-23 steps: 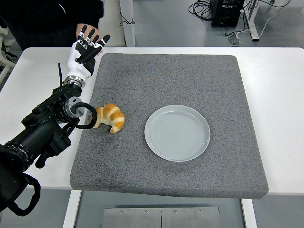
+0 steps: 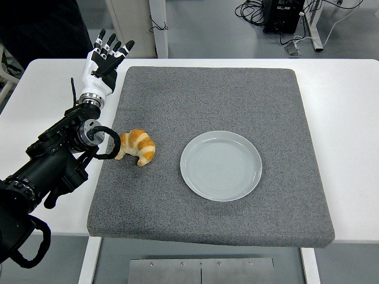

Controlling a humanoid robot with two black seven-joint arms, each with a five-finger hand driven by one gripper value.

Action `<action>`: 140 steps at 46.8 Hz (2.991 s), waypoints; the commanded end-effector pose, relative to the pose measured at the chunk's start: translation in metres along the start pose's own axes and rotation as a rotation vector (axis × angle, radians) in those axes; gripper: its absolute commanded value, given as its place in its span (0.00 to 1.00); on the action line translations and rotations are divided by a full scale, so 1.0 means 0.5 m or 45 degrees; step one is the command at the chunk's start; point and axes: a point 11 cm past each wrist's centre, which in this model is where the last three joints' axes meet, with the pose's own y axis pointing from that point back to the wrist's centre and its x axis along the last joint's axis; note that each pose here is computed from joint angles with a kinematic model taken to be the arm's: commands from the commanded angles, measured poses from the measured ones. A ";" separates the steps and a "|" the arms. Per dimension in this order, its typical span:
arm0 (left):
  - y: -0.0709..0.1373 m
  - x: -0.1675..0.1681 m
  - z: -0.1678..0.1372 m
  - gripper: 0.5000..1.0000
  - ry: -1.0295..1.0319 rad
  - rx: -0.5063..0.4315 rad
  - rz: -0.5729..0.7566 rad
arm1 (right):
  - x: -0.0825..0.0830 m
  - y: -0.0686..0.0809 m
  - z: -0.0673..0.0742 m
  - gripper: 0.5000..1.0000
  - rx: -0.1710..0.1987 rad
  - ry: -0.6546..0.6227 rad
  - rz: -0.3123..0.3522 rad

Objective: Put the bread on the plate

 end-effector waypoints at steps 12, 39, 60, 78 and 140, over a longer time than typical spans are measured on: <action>0.004 -0.012 -0.013 0.94 -0.063 0.039 -0.050 | 0.000 0.000 0.000 1.00 0.000 0.000 0.000; 0.051 -0.030 0.081 0.94 -0.610 0.076 -0.430 | 0.000 0.000 0.000 1.00 0.000 0.000 0.000; 0.123 -0.028 0.100 0.94 -1.142 0.103 -0.668 | 0.000 0.000 0.000 1.00 0.000 0.000 0.000; 0.178 -0.034 0.112 0.94 -1.495 0.152 -0.845 | 0.000 0.000 0.000 1.00 0.000 0.000 0.000; 0.250 0.023 0.041 0.94 -1.998 0.158 -1.005 | 0.000 0.000 0.000 1.00 0.000 0.000 0.000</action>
